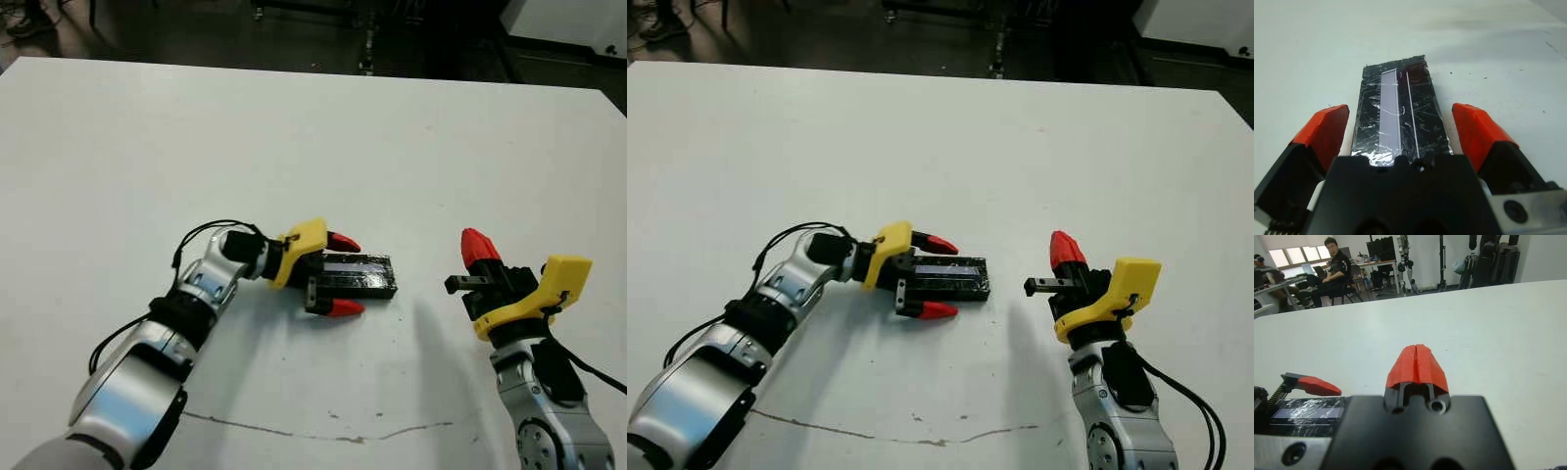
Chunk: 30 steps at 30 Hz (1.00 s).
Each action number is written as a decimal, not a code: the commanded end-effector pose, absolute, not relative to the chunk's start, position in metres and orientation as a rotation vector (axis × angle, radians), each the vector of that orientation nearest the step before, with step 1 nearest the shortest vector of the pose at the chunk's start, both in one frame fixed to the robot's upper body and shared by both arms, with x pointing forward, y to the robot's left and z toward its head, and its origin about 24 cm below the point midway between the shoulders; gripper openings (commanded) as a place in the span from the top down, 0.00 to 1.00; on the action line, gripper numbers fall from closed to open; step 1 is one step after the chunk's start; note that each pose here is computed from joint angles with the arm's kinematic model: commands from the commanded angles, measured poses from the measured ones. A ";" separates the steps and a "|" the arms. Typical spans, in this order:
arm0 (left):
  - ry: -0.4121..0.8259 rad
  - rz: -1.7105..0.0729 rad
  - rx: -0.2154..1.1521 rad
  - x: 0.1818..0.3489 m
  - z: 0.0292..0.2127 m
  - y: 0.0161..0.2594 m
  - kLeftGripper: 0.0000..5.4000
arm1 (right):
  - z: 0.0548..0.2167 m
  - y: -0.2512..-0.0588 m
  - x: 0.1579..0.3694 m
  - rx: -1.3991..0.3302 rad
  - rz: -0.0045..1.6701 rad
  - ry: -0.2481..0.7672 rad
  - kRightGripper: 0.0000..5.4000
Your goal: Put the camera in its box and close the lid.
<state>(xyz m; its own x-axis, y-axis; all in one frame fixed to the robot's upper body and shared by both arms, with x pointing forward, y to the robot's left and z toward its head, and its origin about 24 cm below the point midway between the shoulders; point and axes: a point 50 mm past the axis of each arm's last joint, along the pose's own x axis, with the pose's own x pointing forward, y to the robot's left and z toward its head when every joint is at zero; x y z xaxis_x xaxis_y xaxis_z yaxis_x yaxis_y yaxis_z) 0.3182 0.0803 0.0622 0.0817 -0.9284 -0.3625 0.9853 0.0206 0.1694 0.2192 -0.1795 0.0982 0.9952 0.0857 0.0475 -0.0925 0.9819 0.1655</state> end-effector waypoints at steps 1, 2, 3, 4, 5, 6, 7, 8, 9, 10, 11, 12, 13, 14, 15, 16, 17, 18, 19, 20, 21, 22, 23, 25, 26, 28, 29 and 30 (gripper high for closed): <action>0.351 -1.375 0.505 0.312 0.040 0.143 0.00 | 0.096 -0.182 0.218 0.159 0.084 -0.021 1.00; 0.352 -1.355 0.516 0.312 0.044 0.151 0.00 | 0.096 -0.182 0.218 0.158 0.084 -0.020 1.00; 0.358 -1.327 0.524 0.313 0.047 0.163 0.00 | 0.096 -0.182 0.218 0.159 0.084 -0.020 1.00; 0.357 -1.309 0.531 0.313 0.051 0.172 0.00 | 0.096 -0.182 0.218 0.159 0.084 -0.020 1.00; 0.366 -1.277 0.540 0.314 0.054 0.183 0.00 | 0.096 -0.182 0.219 0.160 0.084 -0.021 1.00; 0.376 -1.241 0.543 0.314 0.058 0.193 0.00 | 0.095 -0.182 0.219 0.159 0.084 -0.023 1.00; 0.387 -1.210 0.551 0.313 0.063 0.205 0.00 | 0.095 -0.181 0.219 0.163 0.083 -0.022 1.00; 0.396 -1.184 0.562 0.313 0.067 0.215 0.00 | 0.095 -0.181 0.219 0.165 0.083 -0.020 1.00; 0.390 -1.156 0.572 0.312 0.072 0.225 0.00 | 0.095 -0.181 0.219 0.166 0.082 -0.018 1.00; 0.384 -1.137 0.579 0.311 0.075 0.232 0.00 | 0.095 -0.181 0.219 0.166 0.083 -0.018 1.00; 0.378 -1.118 0.586 0.310 0.079 0.239 0.00 | 0.095 -0.181 0.219 0.165 0.082 -0.019 1.00; 0.387 -1.095 0.580 0.309 0.083 0.247 0.00 | 0.095 -0.181 0.219 0.164 0.080 -0.019 1.00; 0.397 -1.080 0.577 0.308 0.086 0.252 0.00 | 0.095 -0.181 0.219 0.166 0.077 -0.017 1.00; 0.403 -1.066 0.579 0.308 0.089 0.258 0.00 | 0.095 -0.181 0.218 0.168 0.074 -0.015 1.00; 0.406 -1.050 0.585 0.307 0.091 0.262 0.00 | 0.095 -0.180 0.219 0.170 0.075 -0.016 1.00; 0.408 -1.031 0.594 0.306 0.094 0.266 0.00 | 0.095 -0.180 0.219 0.170 0.076 -0.017 1.00; 0.409 -1.017 0.602 0.306 0.096 0.269 0.00 | 0.095 -0.180 0.219 0.168 0.077 -0.018 1.00; 0.409 -1.008 0.605 0.305 0.100 0.271 0.00 | 0.095 -0.180 0.219 0.166 0.080 -0.019 1.00; 0.410 -0.997 0.602 0.305 0.103 0.273 0.00 | 0.095 -0.180 0.219 0.167 0.080 -0.019 1.00; 0.400 -0.982 0.599 0.306 0.108 0.274 0.00 | 0.095 -0.180 0.219 0.167 0.081 -0.020 1.00; 0.389 -0.965 0.591 0.306 0.112 0.275 0.00 | 0.095 -0.180 0.219 0.167 0.081 -0.021 1.00; 0.372 -0.943 0.575 0.306 0.118 0.275 0.00 | 0.095 -0.180 0.219 0.165 0.082 -0.023 1.00; 0.355 -0.921 0.557 0.306 0.123 0.274 0.00 | 0.095 -0.180 0.219 0.164 0.083 -0.024 1.00; 0.272 -0.833 0.471 0.307 0.135 0.269 0.00 | 0.095 -0.180 0.219 0.162 0.082 -0.024 1.00; 0.222 -0.786 0.431 0.306 0.141 0.265 0.00 | 0.095 -0.180 0.219 0.162 0.082 -0.023 1.00; 0.084 -0.708 0.326 0.304 0.149 0.251 0.02 | 0.094 -0.180 0.219 0.165 0.081 -0.021 1.00; 0.027 -0.676 0.269 0.301 0.151 0.242 0.04 | 0.094 -0.181 0.219 0.166 0.082 -0.021 1.00; -0.022 -0.652 0.210 0.299 0.152 0.231 0.05 | 0.094 -0.181 0.219 0.167 0.084 -0.021 1.00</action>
<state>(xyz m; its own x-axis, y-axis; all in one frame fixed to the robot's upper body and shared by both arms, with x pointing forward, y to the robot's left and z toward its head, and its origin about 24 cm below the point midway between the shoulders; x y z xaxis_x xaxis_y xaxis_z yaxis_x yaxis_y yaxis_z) 0.3040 0.2434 0.1596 0.7793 -0.6184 -0.1019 0.6196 0.7359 0.2731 0.2201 -0.1770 0.0969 0.9948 0.0920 0.0438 -0.0982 0.9802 0.1717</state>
